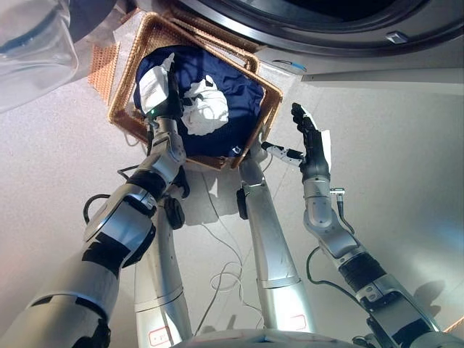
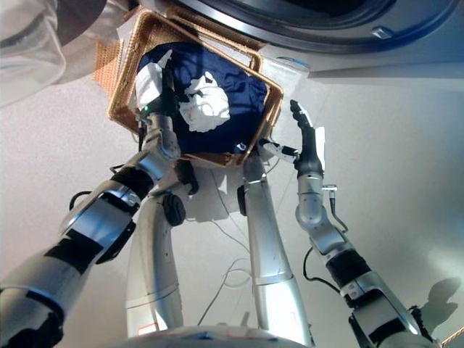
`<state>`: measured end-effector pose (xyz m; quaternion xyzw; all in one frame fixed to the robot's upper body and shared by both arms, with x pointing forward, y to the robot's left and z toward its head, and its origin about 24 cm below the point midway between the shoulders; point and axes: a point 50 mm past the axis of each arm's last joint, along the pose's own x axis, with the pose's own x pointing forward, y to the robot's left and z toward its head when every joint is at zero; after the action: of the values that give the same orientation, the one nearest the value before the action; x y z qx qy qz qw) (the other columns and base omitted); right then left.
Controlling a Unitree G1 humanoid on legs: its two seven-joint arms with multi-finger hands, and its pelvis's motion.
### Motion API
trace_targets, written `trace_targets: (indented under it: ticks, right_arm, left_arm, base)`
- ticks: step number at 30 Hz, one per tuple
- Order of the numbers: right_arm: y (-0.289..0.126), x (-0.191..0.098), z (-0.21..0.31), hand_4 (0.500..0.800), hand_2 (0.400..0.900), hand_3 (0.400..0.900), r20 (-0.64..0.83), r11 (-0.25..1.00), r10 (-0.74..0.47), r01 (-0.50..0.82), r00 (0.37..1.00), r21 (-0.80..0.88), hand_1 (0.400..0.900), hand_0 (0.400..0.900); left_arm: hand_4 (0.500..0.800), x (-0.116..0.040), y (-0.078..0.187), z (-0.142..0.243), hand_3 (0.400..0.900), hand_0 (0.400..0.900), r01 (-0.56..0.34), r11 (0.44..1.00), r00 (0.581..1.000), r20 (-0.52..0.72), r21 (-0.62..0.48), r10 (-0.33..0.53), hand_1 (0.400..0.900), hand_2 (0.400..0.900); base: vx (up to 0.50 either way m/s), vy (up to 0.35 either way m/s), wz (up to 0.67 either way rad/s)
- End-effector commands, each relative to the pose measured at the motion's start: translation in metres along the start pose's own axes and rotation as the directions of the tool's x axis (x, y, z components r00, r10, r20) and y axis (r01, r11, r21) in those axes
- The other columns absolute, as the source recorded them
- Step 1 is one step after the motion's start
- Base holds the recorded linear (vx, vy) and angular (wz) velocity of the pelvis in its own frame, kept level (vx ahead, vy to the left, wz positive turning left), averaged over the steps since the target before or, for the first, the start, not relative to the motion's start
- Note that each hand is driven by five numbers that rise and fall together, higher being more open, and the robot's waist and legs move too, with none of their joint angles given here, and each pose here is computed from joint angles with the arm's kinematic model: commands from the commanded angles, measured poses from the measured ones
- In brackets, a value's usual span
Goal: Put the clothes in the basket into the washing machine.
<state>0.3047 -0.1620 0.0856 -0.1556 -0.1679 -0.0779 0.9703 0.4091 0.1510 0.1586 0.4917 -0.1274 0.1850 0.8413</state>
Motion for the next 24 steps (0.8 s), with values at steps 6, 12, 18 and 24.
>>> trace_targets:
  ticks: [6, 12, 18, 24]
  right_arm:
    - [-0.008, 0.001, 0.041, 0.800, 0.900, 0.900, 0.203, 0.997, -0.040, 0.025, 0.978, 0.077, 0.900, 0.900]
    - [-0.011, 0.002, 0.041, 0.800, 0.900, 0.900, 0.202, 0.995, -0.064, 0.047, 0.977, 0.084, 0.900, 0.900]
    - [-0.009, 0.002, 0.040, 0.800, 0.900, 0.900, 0.201, 0.996, -0.059, 0.044, 0.978, 0.079, 0.900, 0.900]
    - [-0.008, 0.003, 0.036, 0.800, 0.900, 0.900, 0.183, 0.997, -0.057, 0.045, 0.981, 0.070, 0.900, 0.900]
  left_arm:
    - [0.800, -0.019, -0.022, -0.027, 0.900, 0.900, 0.116, 0.954, 0.993, -0.052, 0.278, -0.105, 0.900, 0.900]
    - [0.500, -0.016, -0.018, -0.029, 0.400, 0.400, 0.097, 0.959, 0.995, -0.050, 0.267, -0.087, 0.400, 0.400]
    - [0.500, -0.020, -0.021, -0.030, 0.400, 0.400, 0.104, 0.962, 0.994, -0.058, 0.252, -0.092, 0.400, 0.400]
    - [0.500, -0.024, -0.026, -0.032, 0.400, 0.400, 0.127, 0.965, 0.991, -0.071, 0.228, -0.113, 0.400, 0.400]
  base:
    - [0.000, 0.000, 0.00]
    - [-0.004, -0.006, 0.02]
    - [-0.005, -0.005, 0.02]
    - [0.002, 0.001, 0.02]
